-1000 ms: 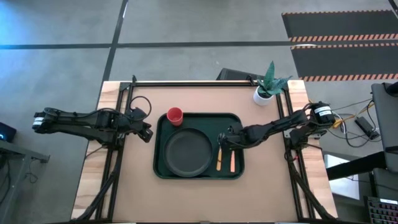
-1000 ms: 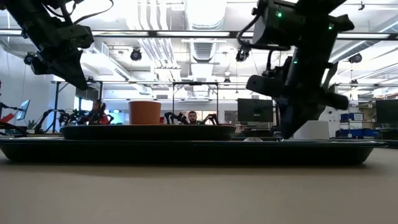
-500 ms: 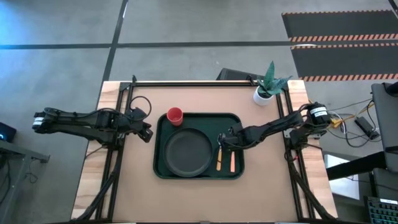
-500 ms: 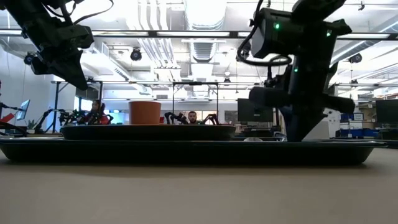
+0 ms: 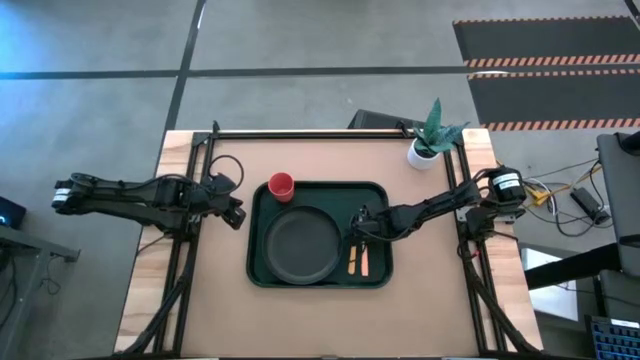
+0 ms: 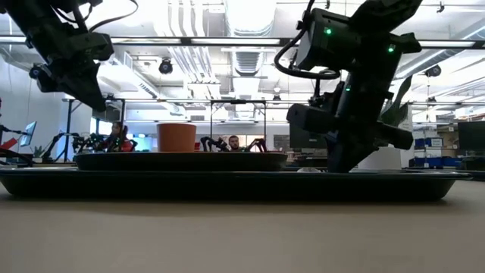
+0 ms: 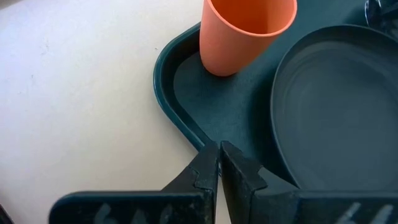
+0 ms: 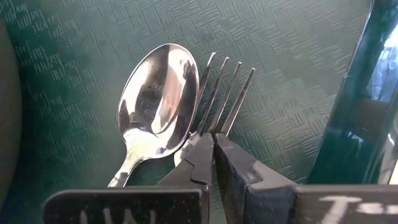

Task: Pick and place plate/cup/fork/spoon on tray
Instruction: Adjust the orange fork on the black tray

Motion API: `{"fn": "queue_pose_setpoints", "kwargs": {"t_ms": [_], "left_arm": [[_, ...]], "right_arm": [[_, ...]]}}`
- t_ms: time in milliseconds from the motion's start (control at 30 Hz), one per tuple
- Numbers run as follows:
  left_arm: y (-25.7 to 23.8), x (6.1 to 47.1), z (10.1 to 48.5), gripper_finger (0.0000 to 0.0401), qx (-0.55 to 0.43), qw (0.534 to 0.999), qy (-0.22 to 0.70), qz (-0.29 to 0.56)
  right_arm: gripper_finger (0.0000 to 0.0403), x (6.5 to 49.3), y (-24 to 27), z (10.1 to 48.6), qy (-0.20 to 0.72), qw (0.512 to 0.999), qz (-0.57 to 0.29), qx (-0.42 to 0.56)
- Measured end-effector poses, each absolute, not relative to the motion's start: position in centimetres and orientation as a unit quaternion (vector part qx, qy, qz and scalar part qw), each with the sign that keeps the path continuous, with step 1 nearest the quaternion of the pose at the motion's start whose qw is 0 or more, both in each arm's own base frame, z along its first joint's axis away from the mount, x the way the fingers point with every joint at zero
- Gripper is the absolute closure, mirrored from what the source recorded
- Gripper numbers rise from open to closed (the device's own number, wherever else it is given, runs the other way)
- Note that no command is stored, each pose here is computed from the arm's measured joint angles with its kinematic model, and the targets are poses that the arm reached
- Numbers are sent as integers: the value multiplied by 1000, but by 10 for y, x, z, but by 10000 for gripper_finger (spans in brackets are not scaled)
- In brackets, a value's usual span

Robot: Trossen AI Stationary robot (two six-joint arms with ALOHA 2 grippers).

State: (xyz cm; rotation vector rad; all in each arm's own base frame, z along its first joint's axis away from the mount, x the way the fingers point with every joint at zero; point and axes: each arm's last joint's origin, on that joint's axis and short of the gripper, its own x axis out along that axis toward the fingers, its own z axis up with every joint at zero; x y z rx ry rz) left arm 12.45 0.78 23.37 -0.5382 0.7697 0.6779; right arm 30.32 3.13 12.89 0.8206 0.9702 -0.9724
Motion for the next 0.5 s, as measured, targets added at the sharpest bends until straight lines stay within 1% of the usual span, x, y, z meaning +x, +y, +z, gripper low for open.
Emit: {"fn": "queue_pose_setpoints", "kwargs": {"t_ms": [367, 500], "left_arm": [[7, 124, 232, 401, -259, 836, 370, 312], [7, 124, 232, 401, -259, 835, 371, 312]], "right_arm": [[394, 302, 31, 128, 451, 699, -429, 354], [394, 297, 31, 128, 469, 687, -436, 344]]}}
